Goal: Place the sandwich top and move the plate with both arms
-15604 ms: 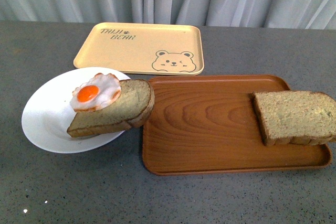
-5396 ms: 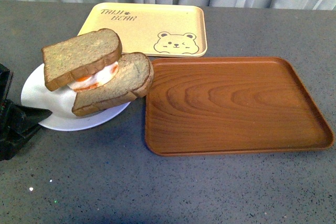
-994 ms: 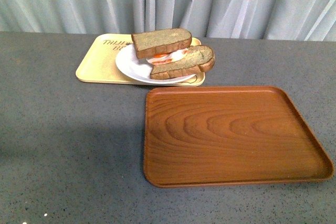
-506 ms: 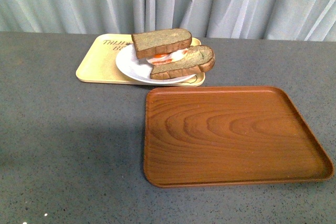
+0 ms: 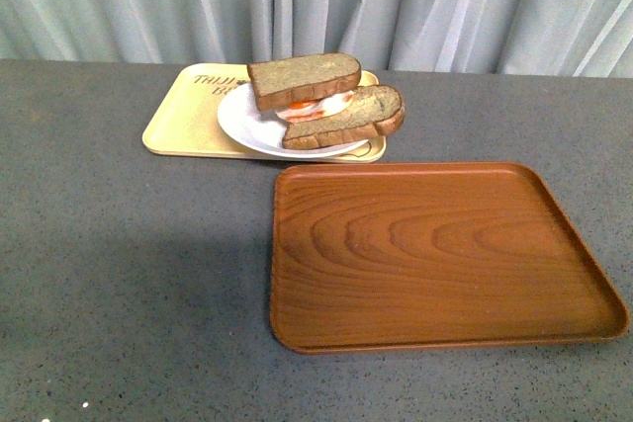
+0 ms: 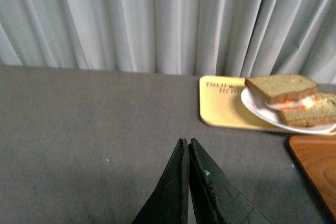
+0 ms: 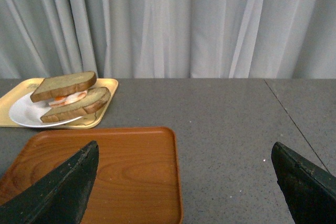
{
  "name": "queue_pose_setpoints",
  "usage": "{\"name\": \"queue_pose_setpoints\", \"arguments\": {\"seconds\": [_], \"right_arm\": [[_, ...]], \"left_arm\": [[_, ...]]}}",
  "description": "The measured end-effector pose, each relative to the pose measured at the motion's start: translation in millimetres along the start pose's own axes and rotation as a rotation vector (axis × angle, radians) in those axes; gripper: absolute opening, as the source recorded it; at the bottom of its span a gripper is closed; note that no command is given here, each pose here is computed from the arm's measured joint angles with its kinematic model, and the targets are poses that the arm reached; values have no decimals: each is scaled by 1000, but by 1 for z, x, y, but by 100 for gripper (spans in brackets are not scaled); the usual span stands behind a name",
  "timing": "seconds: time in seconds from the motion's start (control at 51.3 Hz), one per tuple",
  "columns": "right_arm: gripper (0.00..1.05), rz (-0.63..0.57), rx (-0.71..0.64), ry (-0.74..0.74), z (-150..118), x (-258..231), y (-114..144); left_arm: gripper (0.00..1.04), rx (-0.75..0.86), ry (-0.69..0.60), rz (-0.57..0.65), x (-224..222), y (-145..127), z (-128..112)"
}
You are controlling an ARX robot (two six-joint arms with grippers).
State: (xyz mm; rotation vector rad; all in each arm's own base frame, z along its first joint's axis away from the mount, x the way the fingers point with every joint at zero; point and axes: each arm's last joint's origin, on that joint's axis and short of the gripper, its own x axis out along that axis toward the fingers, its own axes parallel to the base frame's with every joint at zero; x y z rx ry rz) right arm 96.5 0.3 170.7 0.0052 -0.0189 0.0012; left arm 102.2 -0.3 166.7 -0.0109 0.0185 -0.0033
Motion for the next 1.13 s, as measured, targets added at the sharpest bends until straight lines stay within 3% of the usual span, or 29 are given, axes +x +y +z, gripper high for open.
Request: {"name": "queue_pose_setpoints", "arguments": {"seconds": [0.312,0.584,0.662,0.818,1.13], "right_arm": [[96,0,0,0,0,0,0],[96,0,0,0,0,0,0],[96,0,0,0,0,0,0],[96,0,0,0,0,0,0],[96,0,0,0,0,0,0]], "left_arm": [[2,0,-17,2,-4,0,0],[51,0,-17,1,-4,0,0],[71,0,-17,1,-4,0,0],[95,0,-17,1,-4,0,0],[96,3,-17,1,-4,0,0]]}}
